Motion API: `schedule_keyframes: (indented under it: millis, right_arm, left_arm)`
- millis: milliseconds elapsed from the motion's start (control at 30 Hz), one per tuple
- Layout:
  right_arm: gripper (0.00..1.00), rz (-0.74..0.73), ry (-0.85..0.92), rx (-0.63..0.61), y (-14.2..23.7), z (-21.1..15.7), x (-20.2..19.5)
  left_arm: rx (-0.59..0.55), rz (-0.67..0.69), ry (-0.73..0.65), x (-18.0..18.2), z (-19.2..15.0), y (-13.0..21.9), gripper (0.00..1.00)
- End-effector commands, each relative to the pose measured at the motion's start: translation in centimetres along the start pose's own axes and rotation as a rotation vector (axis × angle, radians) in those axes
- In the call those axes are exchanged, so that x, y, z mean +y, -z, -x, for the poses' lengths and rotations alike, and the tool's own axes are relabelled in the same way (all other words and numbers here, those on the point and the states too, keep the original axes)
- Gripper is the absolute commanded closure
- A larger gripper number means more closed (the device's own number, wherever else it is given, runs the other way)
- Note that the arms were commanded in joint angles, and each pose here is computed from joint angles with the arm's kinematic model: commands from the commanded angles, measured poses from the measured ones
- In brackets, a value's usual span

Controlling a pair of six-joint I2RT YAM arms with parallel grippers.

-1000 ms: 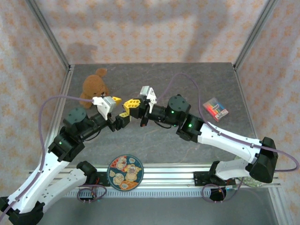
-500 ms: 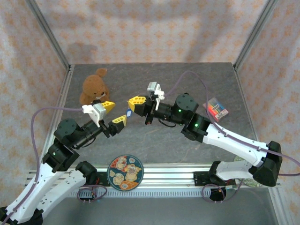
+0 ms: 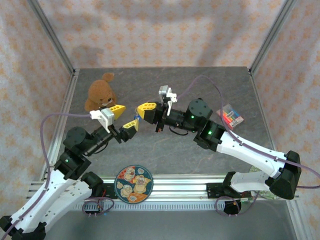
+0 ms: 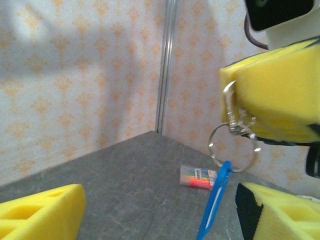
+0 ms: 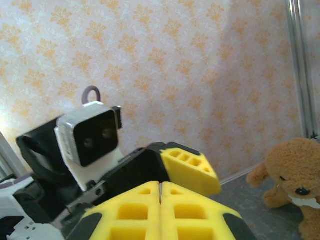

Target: Remove the keys from the keyring

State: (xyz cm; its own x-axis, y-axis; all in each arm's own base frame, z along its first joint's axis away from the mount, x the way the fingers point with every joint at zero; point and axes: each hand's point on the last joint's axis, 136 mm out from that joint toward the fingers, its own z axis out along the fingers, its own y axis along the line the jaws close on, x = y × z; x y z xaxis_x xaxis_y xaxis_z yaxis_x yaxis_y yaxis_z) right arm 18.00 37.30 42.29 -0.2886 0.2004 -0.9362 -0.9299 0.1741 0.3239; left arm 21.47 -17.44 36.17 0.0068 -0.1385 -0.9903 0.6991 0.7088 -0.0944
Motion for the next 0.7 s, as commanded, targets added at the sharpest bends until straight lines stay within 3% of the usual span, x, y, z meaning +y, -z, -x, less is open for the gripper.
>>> schedule_keyframes:
  millis: [0,200,333,433,533,667]
  right_arm:
    - [1.0,0.046,-0.057,-0.043,-0.2,2.1,1.1]
    - [1.0,0.031,-0.077,-0.015,-0.3,1.1,0.6]
    - [1.0,0.013,-0.06,-0.002,0.1,0.3,0.2]
    - [1.0,-0.019,-0.035,0.007,0.6,-0.3,-0.4]
    - [1.0,-0.062,-0.031,0.012,0.8,-1.0,-2.0]
    - [1.0,-0.137,-0.027,-0.022,2.4,-0.3,-4.1]
  left_arm:
    - [-0.147,0.008,-0.051,0.0,3.3,-0.5,0.2]
    - [-0.176,-0.033,-0.035,-0.8,4.7,-1.2,0.22]
    - [-0.093,-0.079,0.033,-1.7,5.2,-1.3,0.29]
    - [-0.042,-0.093,0.072,-1.9,5.2,-1.1,0.28]
    - [-0.01,-0.104,0.136,-1.4,5.1,-1.2,0.21]
    - [-0.002,-0.102,0.191,-0.4,5.2,-1.4,0.21]
